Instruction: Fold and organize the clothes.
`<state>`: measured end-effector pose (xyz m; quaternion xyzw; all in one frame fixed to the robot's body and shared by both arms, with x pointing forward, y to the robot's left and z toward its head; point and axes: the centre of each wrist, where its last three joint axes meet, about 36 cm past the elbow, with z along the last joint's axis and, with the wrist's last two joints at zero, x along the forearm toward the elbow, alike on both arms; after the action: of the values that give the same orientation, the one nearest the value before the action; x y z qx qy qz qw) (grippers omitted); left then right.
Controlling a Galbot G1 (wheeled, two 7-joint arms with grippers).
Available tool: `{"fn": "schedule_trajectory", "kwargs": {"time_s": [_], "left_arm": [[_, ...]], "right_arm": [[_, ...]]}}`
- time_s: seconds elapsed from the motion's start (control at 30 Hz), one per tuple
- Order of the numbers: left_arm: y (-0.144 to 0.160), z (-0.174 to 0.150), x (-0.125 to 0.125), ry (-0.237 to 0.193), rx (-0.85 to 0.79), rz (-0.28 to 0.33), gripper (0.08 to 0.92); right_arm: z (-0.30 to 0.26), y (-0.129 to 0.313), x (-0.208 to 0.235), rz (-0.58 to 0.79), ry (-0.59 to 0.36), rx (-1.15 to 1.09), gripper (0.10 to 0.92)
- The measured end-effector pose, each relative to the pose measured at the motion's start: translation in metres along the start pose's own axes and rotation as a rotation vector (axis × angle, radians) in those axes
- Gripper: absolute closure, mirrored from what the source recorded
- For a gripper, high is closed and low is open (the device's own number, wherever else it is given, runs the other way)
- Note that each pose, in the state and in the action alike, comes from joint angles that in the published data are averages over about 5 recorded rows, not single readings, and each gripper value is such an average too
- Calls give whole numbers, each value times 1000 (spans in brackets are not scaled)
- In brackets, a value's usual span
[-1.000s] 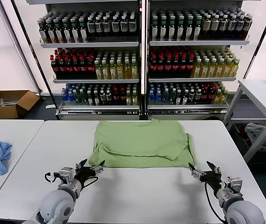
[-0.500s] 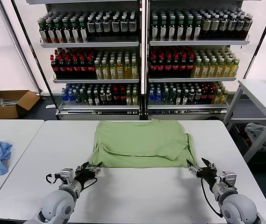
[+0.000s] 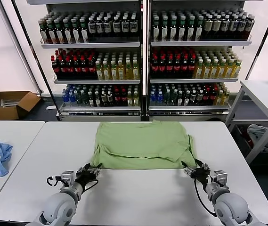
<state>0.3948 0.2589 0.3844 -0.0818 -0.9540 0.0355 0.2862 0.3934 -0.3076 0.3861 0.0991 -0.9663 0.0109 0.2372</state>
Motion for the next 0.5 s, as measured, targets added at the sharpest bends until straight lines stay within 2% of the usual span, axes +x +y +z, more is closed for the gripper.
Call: {"fn": "schedule_trajectory", "kwargs": {"time_s": [0.23, 0.37, 0.5], "left_arm": [[-2, 4, 2, 8, -15, 16, 786], [-3, 4, 3, 2, -28, 26, 891], [-4, 3, 4, -8, -41, 29, 916]], "right_arm": [[1, -1, 0, 2, -2, 6, 626], [-2, -2, 2, 3, -9, 14, 761], [-5, -2, 7, 2, -15, 31, 869]]}}
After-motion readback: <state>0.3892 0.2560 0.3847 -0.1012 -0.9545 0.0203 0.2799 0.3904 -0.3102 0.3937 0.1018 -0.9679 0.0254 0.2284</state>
